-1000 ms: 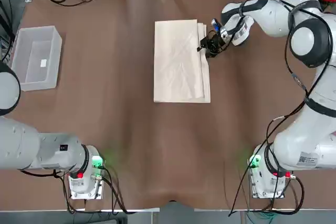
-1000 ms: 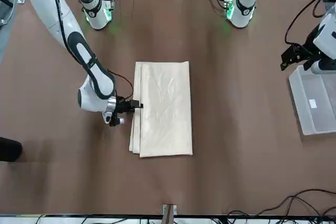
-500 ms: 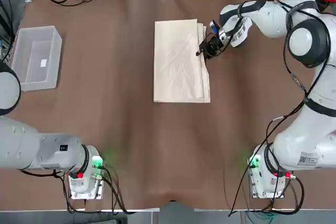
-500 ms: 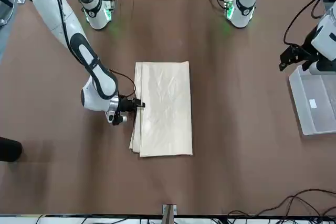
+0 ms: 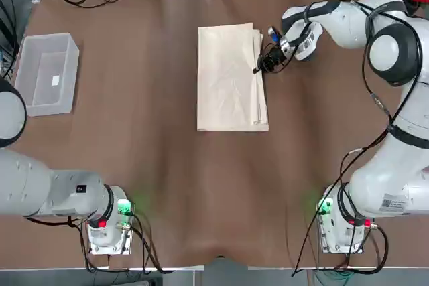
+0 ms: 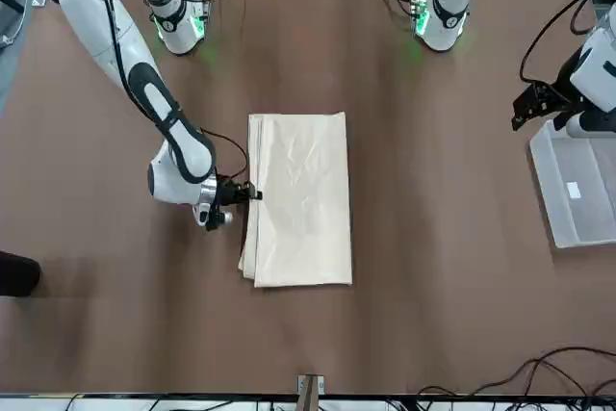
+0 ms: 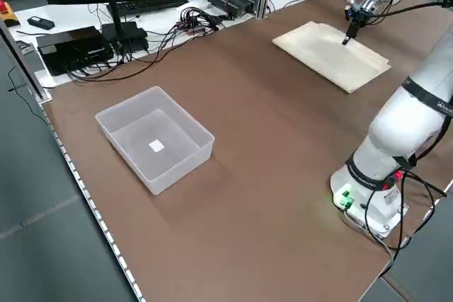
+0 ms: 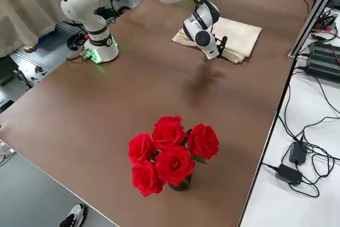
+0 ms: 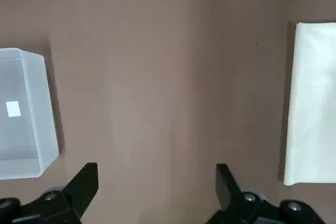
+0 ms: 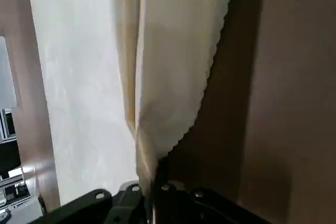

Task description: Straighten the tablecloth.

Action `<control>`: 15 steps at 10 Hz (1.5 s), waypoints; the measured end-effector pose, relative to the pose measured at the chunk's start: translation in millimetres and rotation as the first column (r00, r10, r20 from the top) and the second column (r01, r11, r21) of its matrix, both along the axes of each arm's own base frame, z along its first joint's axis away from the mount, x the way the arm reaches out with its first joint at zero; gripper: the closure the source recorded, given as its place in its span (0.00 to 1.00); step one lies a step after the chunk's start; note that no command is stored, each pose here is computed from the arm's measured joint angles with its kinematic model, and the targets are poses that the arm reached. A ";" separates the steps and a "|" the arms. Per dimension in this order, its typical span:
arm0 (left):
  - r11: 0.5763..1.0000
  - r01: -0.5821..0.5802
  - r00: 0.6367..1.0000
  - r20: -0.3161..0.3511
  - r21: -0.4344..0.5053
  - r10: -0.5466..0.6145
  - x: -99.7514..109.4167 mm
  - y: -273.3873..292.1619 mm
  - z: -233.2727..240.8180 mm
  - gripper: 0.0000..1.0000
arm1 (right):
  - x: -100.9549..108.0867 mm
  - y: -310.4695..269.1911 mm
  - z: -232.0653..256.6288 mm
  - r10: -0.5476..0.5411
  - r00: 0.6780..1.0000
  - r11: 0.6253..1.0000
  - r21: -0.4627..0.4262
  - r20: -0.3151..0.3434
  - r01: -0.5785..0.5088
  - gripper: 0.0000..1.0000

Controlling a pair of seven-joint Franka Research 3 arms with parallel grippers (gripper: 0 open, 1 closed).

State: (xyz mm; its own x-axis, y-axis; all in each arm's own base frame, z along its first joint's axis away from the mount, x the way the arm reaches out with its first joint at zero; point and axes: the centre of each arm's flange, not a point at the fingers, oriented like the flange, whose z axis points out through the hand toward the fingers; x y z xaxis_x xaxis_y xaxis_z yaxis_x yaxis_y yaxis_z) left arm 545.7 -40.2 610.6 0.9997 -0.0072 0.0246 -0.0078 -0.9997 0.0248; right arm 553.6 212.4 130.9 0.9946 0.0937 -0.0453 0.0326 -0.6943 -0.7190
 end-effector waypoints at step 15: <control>1.000 0.009 1.000 -0.002 0.000 -0.009 -0.2 -4.7 -1.1 0.01 | -3.1 -319.6 35.2 0.104 0.967 0.994 0.014 0.233 -0.111 0.96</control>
